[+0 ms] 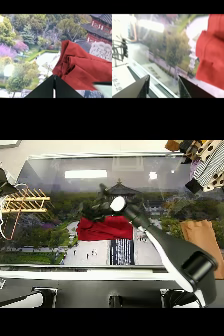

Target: Fold the clothes and pants, and hang the long-sleeved shirts on hangers.

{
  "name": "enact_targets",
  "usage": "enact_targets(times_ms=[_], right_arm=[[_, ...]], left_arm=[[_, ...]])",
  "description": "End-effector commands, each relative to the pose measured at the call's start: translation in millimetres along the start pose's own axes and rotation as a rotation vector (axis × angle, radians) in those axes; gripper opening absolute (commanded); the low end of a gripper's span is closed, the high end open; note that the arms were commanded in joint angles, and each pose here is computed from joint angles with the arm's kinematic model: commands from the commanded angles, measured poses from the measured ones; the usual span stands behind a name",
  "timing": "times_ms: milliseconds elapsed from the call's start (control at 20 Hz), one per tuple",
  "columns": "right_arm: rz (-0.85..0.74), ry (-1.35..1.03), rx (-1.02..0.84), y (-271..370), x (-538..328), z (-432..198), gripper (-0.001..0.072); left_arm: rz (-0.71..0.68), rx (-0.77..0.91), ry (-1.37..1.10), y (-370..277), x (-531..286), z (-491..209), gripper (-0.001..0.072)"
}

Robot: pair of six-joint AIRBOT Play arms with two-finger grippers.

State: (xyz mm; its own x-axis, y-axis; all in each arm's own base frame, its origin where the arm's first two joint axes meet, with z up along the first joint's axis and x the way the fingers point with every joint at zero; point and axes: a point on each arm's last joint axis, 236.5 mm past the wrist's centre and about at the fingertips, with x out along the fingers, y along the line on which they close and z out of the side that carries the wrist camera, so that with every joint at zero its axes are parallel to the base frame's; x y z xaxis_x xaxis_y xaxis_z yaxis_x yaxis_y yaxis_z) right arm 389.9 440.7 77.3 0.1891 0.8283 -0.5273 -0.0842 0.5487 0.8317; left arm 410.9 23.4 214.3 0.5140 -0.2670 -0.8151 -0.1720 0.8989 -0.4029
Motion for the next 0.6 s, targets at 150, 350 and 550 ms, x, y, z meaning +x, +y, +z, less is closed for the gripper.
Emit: enact_targets(times_ms=[150, 350, 550], right_arm=[[-0.16, -0.084, -0.037, -80, -152, 83, 0.0535], [-0.271, -0.057, 0.053, -179, -217, 90, 0.0544], [-0.255, 0.003, 0.11, -238, -200, 63, 0.0545]], left_arm=[[0.001, -0.001, 0.0, 1, 0, 0, 0.0014], [0.001, 0.0, 0.0, 1, 0, 0, 0.0013], [0.001, 0.01, 0.0, 1, 0, 0, 0.0014]])
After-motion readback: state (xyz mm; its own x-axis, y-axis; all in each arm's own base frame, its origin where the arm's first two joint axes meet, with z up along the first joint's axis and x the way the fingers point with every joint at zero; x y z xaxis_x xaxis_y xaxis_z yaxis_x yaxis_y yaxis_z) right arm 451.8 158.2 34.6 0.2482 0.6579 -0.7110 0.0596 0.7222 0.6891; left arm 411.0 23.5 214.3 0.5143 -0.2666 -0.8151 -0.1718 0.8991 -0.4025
